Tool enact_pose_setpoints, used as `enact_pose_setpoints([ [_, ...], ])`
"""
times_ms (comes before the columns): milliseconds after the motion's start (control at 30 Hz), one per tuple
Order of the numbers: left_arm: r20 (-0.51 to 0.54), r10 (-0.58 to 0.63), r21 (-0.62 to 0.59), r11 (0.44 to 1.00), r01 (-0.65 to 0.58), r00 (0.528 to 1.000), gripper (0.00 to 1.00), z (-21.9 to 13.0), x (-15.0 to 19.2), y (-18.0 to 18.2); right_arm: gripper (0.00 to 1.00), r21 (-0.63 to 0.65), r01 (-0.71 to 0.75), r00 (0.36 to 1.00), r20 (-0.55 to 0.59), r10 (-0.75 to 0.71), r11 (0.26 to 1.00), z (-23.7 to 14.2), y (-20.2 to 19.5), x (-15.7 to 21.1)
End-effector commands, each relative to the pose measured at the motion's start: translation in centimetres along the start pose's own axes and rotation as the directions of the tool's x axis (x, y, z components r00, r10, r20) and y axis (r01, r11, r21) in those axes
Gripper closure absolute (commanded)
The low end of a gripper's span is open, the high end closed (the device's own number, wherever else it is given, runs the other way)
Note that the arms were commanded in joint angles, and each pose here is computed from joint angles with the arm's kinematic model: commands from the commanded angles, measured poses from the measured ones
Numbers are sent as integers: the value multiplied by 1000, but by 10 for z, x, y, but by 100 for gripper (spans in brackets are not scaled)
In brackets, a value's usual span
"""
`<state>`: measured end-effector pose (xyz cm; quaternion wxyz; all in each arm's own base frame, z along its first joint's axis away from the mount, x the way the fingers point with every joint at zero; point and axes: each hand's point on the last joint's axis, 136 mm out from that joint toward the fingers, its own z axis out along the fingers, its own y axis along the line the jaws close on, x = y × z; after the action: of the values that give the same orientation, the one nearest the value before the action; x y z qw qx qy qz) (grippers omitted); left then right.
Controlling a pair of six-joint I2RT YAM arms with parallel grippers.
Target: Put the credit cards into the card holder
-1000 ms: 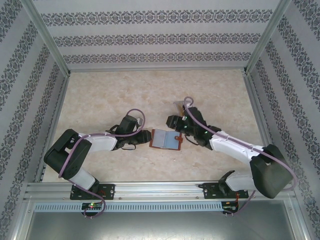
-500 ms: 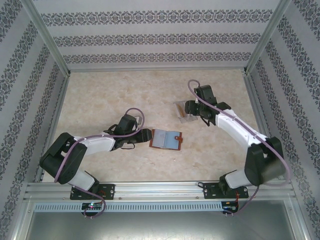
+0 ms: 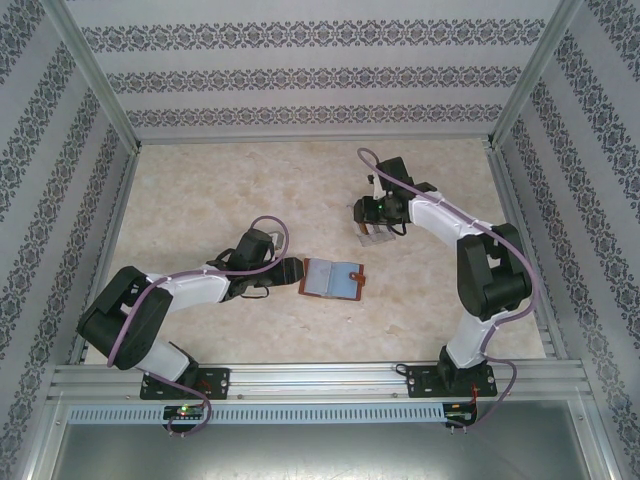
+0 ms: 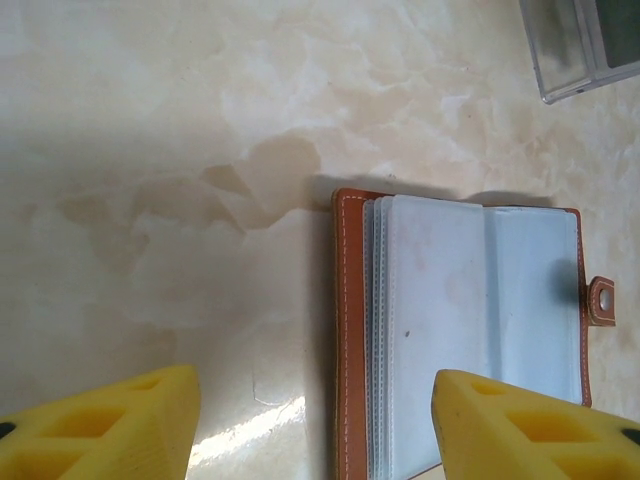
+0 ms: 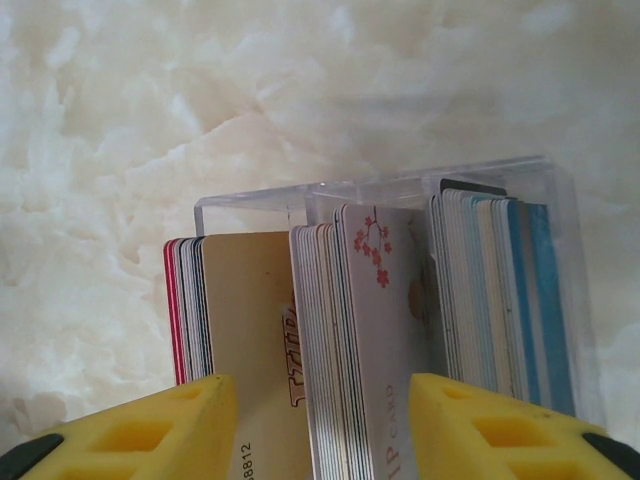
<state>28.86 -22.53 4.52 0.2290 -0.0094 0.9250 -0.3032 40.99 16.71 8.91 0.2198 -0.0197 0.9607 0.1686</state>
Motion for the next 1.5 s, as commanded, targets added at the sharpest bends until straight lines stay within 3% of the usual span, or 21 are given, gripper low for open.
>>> enact_pose_setpoints([
  [0,-5,13,-33,999,-13,1000,37,0,0,6,50,-31,4,1000,-30,-5,1000,-1,5,4],
  [233,-31,-4,-23,1000,4,999,37,7,3,6,50,66,14,999,-31,-12,998,-4,-13,7],
  [400,-35,-2,-33,999,1,999,37,7,4,7,52,-18,-10,998,-68,9,1000,4,2,11],
  [633,-25,4,-39,999,-4,1000,37,3,1,6,58,-183,-54,998,-38,47,982,-8,30,0],
  [900,-21,7,-34,999,-8,1000,37,-2,0,4,69,-188,-68,998,-27,64,980,-11,31,-1],
  [1200,-15,12,-40,999,-13,1000,37,-4,-1,4,89,-111,-70,997,-39,66,991,-10,17,6],
  [1467,-23,4,-56,998,-5,1000,37,0,1,8,96,95,3,1000,-18,-1,995,-15,-3,15],
])
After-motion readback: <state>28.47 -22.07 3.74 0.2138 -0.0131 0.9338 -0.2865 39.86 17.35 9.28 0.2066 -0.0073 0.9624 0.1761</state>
